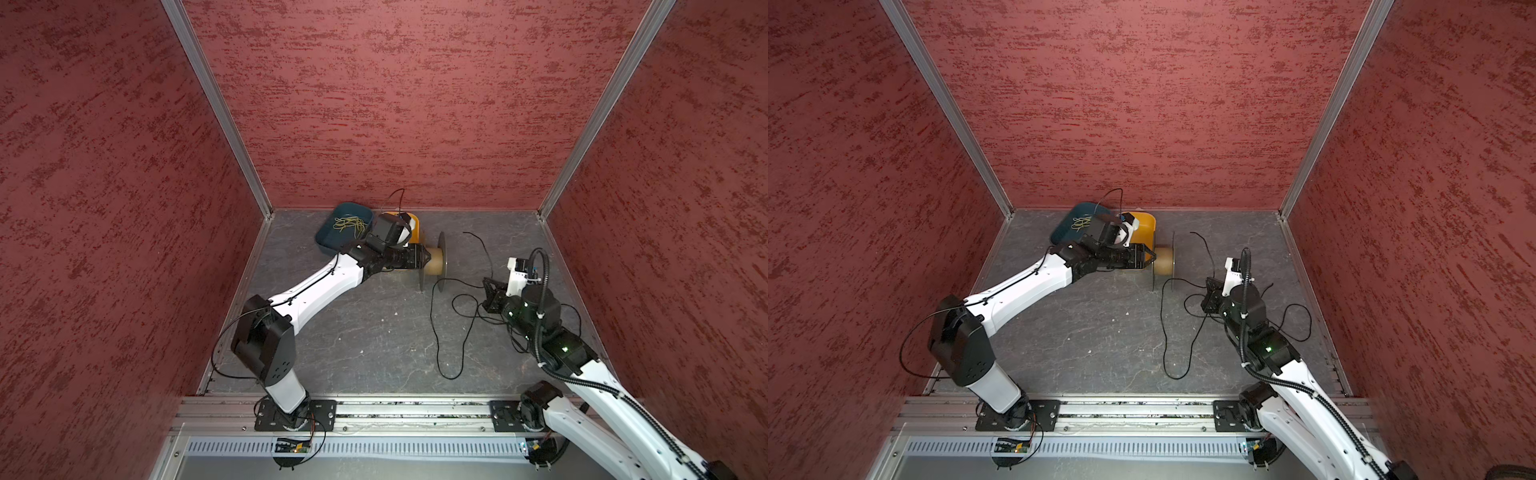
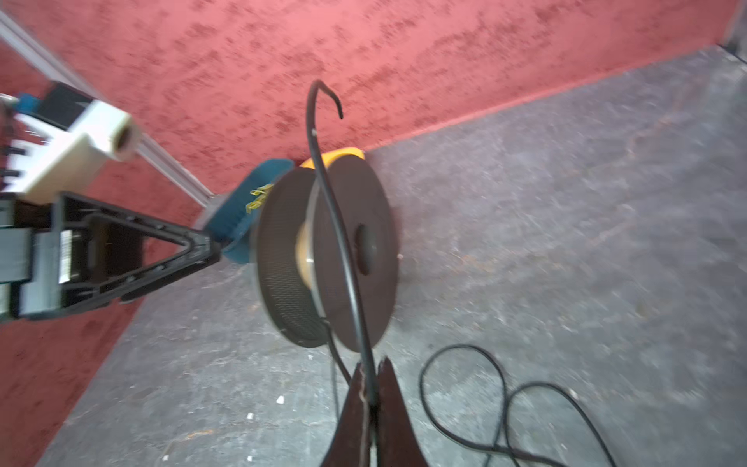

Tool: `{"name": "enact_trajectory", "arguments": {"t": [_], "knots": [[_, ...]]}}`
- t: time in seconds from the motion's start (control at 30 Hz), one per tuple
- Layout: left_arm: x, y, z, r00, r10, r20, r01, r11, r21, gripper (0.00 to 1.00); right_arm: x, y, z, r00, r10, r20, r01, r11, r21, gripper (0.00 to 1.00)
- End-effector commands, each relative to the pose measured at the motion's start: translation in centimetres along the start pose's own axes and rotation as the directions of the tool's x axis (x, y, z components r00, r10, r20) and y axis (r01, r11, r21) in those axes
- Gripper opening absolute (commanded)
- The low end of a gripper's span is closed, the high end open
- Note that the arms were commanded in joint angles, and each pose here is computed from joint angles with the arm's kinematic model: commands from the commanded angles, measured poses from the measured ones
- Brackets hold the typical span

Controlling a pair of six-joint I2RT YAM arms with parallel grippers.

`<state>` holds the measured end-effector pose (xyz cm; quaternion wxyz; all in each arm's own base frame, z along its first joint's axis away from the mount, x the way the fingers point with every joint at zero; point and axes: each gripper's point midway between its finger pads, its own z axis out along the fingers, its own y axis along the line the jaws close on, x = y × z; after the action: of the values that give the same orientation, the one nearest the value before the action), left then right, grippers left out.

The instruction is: Wrap the cables

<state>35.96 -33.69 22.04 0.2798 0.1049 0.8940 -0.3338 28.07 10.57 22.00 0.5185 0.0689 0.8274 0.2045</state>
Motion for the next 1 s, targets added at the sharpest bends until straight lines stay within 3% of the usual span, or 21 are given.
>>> {"name": "enact_trajectory", "arguments": {"t": [0.0, 0.2, 0.37, 0.47, 0.67, 0.83, 0.97], "knots": [[-0.2, 0.1, 0.8, 1.000, 0.030, -0.005, -0.031, 0.998, -0.059, 0.55, -0.1, -2.1, 0.4, 0.999, 0.023, -0.032, -0.019, 0.993, 0.115, 0.00], [0.5, 1.4, 2.7, 0.997, 0.062, -0.044, -0.069, 0.983, -0.172, 0.43, -1.6, -4.6, 1.0, 0.999, -0.001, -0.039, 0.011, 0.967, 0.256, 0.00], [0.7, 2.9, 4.0, 0.994, 0.078, -0.077, -0.094, 0.965, -0.243, 0.35, -3.9, -4.8, 0.4, 0.999, -0.033, 0.011, 0.028, 0.956, 0.291, 0.00], [0.5, 3.5, 4.1, 0.993, 0.089, -0.080, -0.108, 0.954, -0.281, 0.33, -4.5, -4.1, 0.8, 0.997, -0.075, 0.011, 0.069, 0.962, 0.263, 0.00], [0.1, 4.1, 4.2, 0.988, 0.117, -0.097, -0.142, 0.937, -0.318, 0.16, -4.8, -3.2, 2.0, 0.990, -0.140, -0.012, 0.139, 0.964, 0.228, 0.00], [-0.2, 4.2, 4.0, 0.984, 0.139, -0.108, -0.167, 0.927, -0.335, 0.04, -5.4, -2.0, 2.1, 0.982, -0.188, 0.025, 0.181, 0.970, 0.163, 0.00], [-0.5, 4.6, 3.2, 0.979, 0.164, -0.119, -0.196, 0.912, -0.361, 0.00, -5.5, -0.7, 2.2, 0.975, -0.214, 0.066, 0.208, 0.974, 0.088, 0.00]]}}
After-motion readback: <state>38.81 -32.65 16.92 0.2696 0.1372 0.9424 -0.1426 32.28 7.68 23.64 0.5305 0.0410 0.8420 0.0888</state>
